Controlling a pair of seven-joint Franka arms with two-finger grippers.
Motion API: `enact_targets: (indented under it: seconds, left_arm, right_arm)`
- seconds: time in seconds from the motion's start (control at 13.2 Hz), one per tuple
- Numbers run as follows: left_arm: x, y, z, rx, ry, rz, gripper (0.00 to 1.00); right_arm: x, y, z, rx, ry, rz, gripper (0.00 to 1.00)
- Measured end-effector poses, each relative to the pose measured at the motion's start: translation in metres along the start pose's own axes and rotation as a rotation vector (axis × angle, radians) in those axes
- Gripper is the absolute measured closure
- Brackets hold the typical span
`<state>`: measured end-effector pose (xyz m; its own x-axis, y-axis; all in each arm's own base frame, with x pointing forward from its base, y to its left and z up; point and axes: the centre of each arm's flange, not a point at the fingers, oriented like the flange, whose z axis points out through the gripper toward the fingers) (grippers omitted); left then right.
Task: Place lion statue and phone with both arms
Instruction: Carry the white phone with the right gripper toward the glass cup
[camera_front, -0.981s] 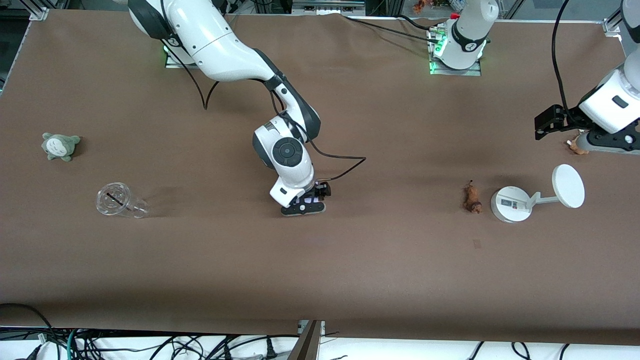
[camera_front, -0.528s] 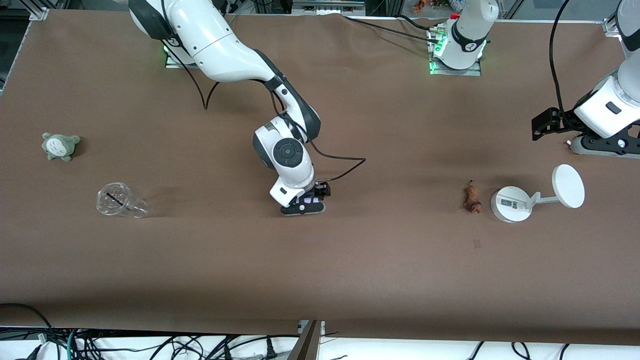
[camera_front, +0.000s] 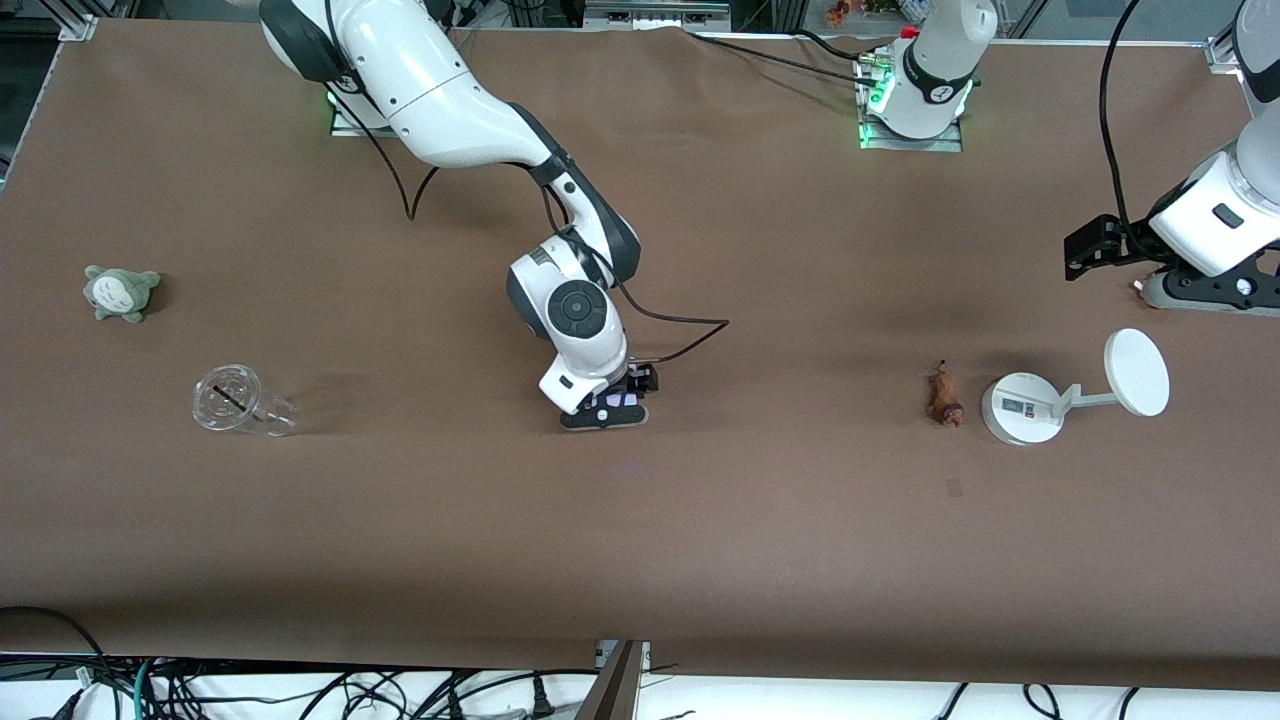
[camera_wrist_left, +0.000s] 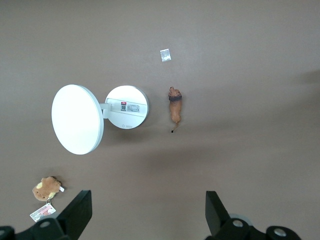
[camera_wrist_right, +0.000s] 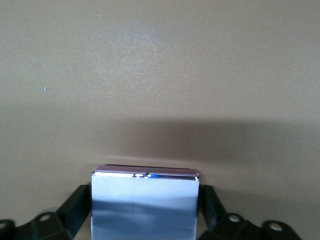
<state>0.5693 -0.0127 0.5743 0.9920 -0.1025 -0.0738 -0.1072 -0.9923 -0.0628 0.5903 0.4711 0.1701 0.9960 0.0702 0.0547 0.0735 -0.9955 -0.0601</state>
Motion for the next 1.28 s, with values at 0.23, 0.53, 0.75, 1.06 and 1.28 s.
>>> enact_targets:
  seconds: [0.23, 0.53, 0.75, 1.06, 1.28]
  left_arm:
    - [0.000, -0.001, 0.000, 0.000, -0.004, -0.002, 0.00]
    - [-0.001, -0.002, 0.001, -0.001, -0.005, -0.004, 0.00]
    - [-0.001, -0.002, 0.001, -0.001, -0.006, -0.004, 0.00]
    - [-0.001, -0.002, 0.001, -0.001, -0.006, -0.003, 0.00]
    - [-0.001, 0.004, 0.001, -0.001, -0.010, 0.007, 0.00]
  right_arm:
    - [0.004, 0.003, -0.005, -0.003, 0.006, 0.010, 0.16]
    - [0.026, 0.024, -0.033, -0.007, 0.023, 0.045, 0.16]
    - [0.049, 0.061, -0.111, -0.036, -0.025, 0.079, 0.16]
    - [0.068, 0.140, -0.218, -0.103, -0.058, 0.119, 0.16]
    - [0.078, 0.200, -0.253, -0.161, -0.073, 0.120, 0.16]
